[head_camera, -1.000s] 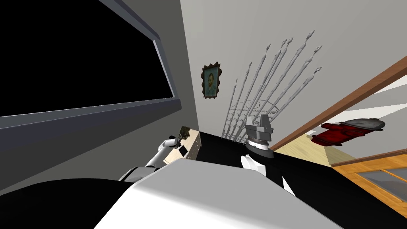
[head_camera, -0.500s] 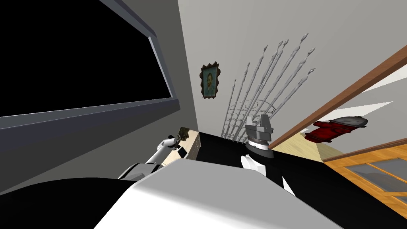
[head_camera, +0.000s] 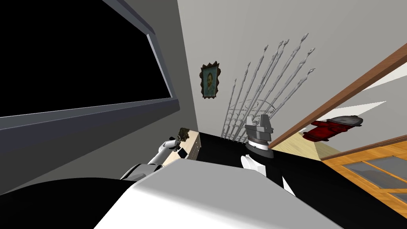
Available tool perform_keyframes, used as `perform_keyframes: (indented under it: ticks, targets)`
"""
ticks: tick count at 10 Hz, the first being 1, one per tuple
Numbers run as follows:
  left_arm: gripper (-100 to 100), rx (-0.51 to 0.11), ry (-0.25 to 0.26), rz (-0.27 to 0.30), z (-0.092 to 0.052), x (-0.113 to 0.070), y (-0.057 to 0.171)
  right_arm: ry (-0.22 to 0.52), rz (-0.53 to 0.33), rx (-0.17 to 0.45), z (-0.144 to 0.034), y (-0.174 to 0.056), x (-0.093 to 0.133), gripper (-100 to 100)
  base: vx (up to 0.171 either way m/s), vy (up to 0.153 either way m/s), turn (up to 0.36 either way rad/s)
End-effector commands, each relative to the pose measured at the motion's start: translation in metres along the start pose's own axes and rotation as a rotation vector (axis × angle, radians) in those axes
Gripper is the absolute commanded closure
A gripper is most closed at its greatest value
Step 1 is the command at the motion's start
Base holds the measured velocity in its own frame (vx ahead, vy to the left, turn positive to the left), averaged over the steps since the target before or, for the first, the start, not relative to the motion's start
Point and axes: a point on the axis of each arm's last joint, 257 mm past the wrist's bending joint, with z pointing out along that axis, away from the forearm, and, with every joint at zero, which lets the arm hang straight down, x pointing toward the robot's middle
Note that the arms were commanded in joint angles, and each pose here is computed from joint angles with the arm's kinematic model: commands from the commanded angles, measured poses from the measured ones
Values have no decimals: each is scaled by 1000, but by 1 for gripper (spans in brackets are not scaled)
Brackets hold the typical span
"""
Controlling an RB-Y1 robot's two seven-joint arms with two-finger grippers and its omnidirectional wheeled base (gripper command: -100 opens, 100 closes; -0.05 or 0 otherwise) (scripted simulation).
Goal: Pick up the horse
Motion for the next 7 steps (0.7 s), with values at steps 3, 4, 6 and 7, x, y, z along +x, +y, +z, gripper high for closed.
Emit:
perform_keyframes:
  ticks: [3, 4, 6, 7]
  targets:
    - [100, -3, 0, -1, 0, 0, 1, 0, 0, 0, 0, 0, 0, 0, 0, 0, 0]
    - [100, -2, 0, -1, 0, 0, 1, 0, 0, 0, 0, 0, 0, 0, 0, 0, 0]
    - [0, -1, 0, 0, 0, 0, 0, 0, 0, 0, 0, 0, 0, 0, 0, 0, 0]
    - [100, 0, 1, 4, -7, -7, -7, 0, 0, 0, 0, 0, 0, 0, -7, -17, 55]
